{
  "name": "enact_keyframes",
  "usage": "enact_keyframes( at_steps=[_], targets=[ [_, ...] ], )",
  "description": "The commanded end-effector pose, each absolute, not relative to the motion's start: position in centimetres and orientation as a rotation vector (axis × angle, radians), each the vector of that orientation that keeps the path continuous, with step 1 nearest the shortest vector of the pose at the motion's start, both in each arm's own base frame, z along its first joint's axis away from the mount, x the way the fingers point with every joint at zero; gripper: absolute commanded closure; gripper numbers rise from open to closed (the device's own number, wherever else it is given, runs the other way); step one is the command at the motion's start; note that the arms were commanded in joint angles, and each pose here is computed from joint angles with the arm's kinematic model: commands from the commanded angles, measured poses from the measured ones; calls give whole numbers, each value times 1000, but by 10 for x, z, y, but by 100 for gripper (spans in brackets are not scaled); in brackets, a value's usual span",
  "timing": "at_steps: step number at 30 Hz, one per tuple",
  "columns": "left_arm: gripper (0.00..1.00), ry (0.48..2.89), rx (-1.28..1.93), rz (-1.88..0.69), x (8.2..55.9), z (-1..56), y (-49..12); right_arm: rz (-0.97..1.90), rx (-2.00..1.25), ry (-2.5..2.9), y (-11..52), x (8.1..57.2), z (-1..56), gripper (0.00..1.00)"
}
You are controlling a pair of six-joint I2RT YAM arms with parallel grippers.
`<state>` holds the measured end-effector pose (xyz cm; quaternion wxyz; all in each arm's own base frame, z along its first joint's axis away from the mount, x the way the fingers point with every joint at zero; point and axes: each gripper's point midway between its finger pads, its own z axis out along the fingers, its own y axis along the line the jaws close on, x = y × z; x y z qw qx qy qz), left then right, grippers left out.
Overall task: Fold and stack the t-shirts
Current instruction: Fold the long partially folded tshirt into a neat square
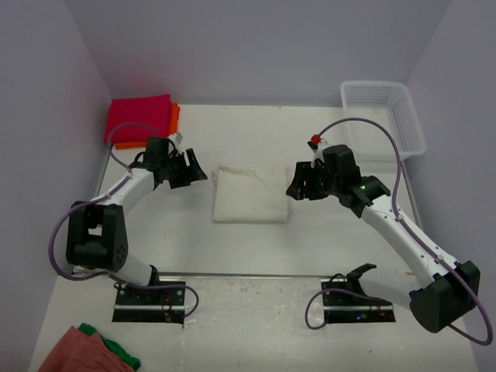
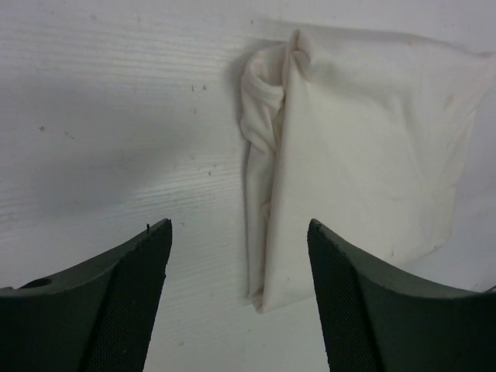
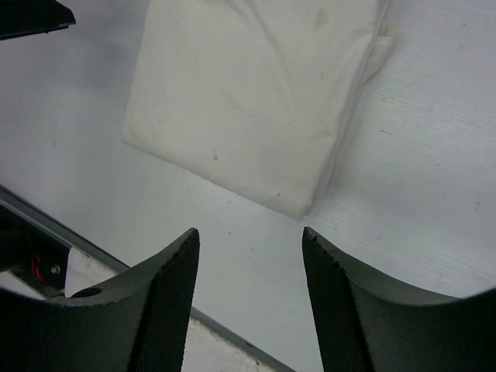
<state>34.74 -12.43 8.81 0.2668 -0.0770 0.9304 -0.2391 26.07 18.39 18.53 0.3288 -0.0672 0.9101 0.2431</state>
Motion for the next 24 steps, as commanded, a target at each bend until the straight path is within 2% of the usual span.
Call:
enact_keyframes(
  at_steps=[1, 10, 16, 24],
  targets=[
    [28, 2404, -145, -847, 356, 109, -140, 689, -247, 2318, 188, 254, 195, 43],
    [26, 2409, -182, -1122, 342, 74, -167, 811, -308, 2208, 197, 238, 220, 43],
    [27, 2496, -266, -929, 339, 45, -146, 819, -305, 2221, 197, 236, 215, 43],
    [26, 2540, -285, -890, 334, 30, -142, 830, -291, 2226, 200, 239, 212, 44]
  ],
)
